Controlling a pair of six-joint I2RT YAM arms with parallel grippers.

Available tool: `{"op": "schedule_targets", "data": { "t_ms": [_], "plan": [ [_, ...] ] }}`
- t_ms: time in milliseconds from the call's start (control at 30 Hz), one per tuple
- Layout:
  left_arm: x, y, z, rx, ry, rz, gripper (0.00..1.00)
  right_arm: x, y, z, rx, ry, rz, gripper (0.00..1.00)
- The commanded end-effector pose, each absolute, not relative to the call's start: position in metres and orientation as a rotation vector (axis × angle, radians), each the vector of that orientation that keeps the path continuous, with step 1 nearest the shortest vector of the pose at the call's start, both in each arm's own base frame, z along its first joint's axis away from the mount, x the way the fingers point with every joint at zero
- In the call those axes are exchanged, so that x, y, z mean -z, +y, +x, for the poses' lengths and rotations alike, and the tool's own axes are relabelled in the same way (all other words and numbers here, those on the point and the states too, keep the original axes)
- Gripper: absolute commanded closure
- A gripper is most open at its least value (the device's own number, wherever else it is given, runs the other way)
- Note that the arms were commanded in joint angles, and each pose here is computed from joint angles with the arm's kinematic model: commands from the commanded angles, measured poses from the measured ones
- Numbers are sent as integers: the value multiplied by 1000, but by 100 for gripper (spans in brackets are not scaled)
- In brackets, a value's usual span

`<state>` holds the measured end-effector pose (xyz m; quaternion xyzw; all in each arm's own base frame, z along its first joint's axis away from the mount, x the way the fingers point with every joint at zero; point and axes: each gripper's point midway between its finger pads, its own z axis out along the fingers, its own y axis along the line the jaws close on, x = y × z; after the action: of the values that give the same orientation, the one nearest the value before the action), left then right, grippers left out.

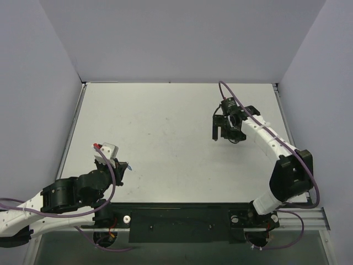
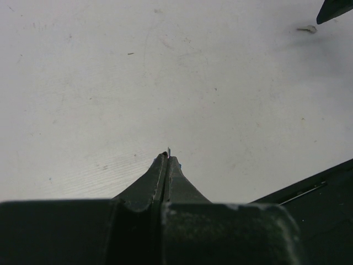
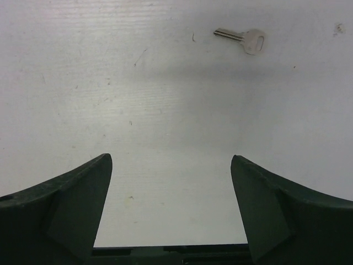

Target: Remove the keys from the keyring

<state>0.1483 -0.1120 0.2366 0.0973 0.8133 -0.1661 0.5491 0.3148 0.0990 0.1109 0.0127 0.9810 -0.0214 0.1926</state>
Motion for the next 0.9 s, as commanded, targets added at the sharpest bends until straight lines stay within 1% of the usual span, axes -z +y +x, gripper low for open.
{"op": "schedule_targets", "data": {
  "t_ms": [0,33,67,100,133,167,200,233,267,300,333,367,400,433,567,700,867],
  "plan": [
    [-243,-124,150,419,1913,242,100,-129,113,299,-34,2614,22,15],
    [-241,-125,149,417,1918,253,100,-139,116,301,-62,2557,32,14],
    [-240,-127,150,407,1924,261,100,-134,117,293,-42,2547,17,13],
    [-240,-129,149,407,1928,270,100,-143,116,295,-40,2486,36,13],
    [-239,-130,150,399,1932,277,100,-136,119,286,-30,2483,6,13],
    [-238,-132,150,396,1937,285,100,-144,120,286,-49,2423,31,12],
    [-237,-134,150,393,1941,291,100,-135,123,277,-50,2426,4,12],
    [-237,-135,150,394,1944,300,100,-141,127,277,-82,2371,10,12],
    [-236,-138,149,390,1949,309,100,-131,131,271,-91,2360,-9,12],
    [-235,-139,149,393,1952,318,100,-136,132,268,-112,2322,7,11],
    [-234,-142,149,387,1956,328,100,-123,133,263,-116,2320,-7,11],
    [-232,-144,149,384,1964,339,100,-128,132,261,-128,2279,14,11],
    [-233,-147,149,390,1965,343,100,-119,135,256,-138,2267,-2,11],
    [-231,-149,149,384,1969,353,100,-126,133,256,-147,2214,25,11],
    [-230,-167,149,433,1975,356,100,-120,131,246,-189,2119,60,10],
    [-233,-199,149,554,1954,340,100,-118,122,242,-184,2083,99,10],
    [-233,-226,160,541,1959,343,100,-117,116,239,-190,2044,139,10]
  ]
}}
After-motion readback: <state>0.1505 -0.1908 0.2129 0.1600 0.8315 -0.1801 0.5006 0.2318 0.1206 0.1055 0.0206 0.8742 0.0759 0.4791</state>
